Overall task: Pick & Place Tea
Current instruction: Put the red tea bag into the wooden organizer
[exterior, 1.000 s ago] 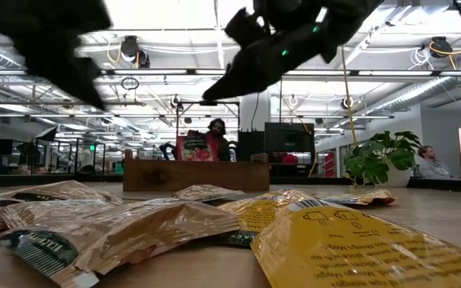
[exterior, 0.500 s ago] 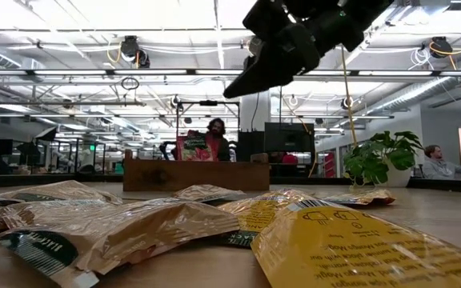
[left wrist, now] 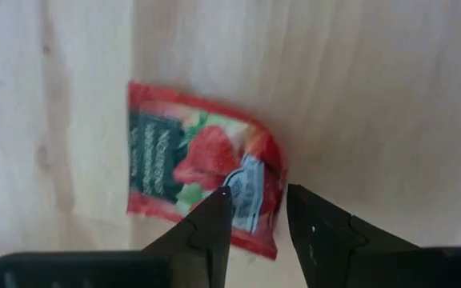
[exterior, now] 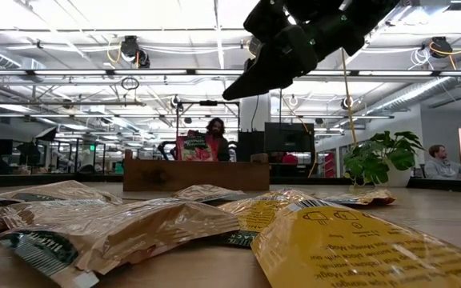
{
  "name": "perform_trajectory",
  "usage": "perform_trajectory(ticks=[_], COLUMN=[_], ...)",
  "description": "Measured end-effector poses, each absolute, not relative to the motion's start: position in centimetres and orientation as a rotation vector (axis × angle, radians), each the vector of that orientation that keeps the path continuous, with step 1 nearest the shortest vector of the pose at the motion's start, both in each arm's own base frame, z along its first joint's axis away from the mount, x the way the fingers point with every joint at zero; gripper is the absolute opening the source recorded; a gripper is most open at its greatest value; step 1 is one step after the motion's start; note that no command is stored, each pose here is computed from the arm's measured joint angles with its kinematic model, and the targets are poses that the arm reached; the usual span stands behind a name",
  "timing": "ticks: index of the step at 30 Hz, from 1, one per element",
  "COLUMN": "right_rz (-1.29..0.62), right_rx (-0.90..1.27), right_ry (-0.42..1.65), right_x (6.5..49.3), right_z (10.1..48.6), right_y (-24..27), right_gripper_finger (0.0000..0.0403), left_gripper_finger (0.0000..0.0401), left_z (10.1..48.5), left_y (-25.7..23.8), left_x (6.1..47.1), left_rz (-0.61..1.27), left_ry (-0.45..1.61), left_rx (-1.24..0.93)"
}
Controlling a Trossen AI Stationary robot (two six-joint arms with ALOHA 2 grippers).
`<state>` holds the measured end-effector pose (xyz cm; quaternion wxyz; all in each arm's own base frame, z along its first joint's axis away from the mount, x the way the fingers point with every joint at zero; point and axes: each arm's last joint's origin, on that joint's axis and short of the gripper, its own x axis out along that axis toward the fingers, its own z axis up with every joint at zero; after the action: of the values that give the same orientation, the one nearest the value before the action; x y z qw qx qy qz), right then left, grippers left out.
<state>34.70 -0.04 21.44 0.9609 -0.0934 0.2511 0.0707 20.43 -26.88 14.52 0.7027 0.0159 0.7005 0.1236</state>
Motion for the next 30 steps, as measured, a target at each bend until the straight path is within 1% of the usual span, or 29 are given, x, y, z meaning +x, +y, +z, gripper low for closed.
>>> perform_trajectory(ticks=[16, 23, 25, 26, 29, 30], right_rz=[0.128, 0.13, 0.131, 0.131, 0.13, 0.13], right_rx=[-0.19, -0.189, -0.189, -0.189, -0.182, -0.182], right_ry=[0.508, 0.512, 0.516, 0.52, 0.526, 0.528], right_x=[34.7, 34.7, 34.7, 34.6, 34.6, 34.6], right_z=[21.5, 21.4, 21.4, 21.4, 21.3, 21.3], right_y=[-0.7, -0.7, -0.7, -0.7, -0.7, -0.7], right_gripper_finger=[0.0151, 0.0151, 0.0151, 0.0151, 0.0151, 0.0151], left_gripper_finger=[0.0127, 0.0125, 0.0112, 0.0099, 0.0036, 0.0021], left_z=[14.5, 12.9, 12.6, 12.6, 12.5, 12.5], left_y=[-26.6, -26.2, -26.2, -26.1, -26.0, -25.8], left_x=[21.1, 20.9, 20.9, 20.9, 21.2, 21.3], left_rz=[0.288, 0.253, 0.239, 0.238, 0.22, 0.215], left_ry=[1.551, 1.509, 1.504, 1.503, 1.511, 1.513], left_rx=[-0.008, -0.058, -0.059, -0.06, -0.052, -0.044])
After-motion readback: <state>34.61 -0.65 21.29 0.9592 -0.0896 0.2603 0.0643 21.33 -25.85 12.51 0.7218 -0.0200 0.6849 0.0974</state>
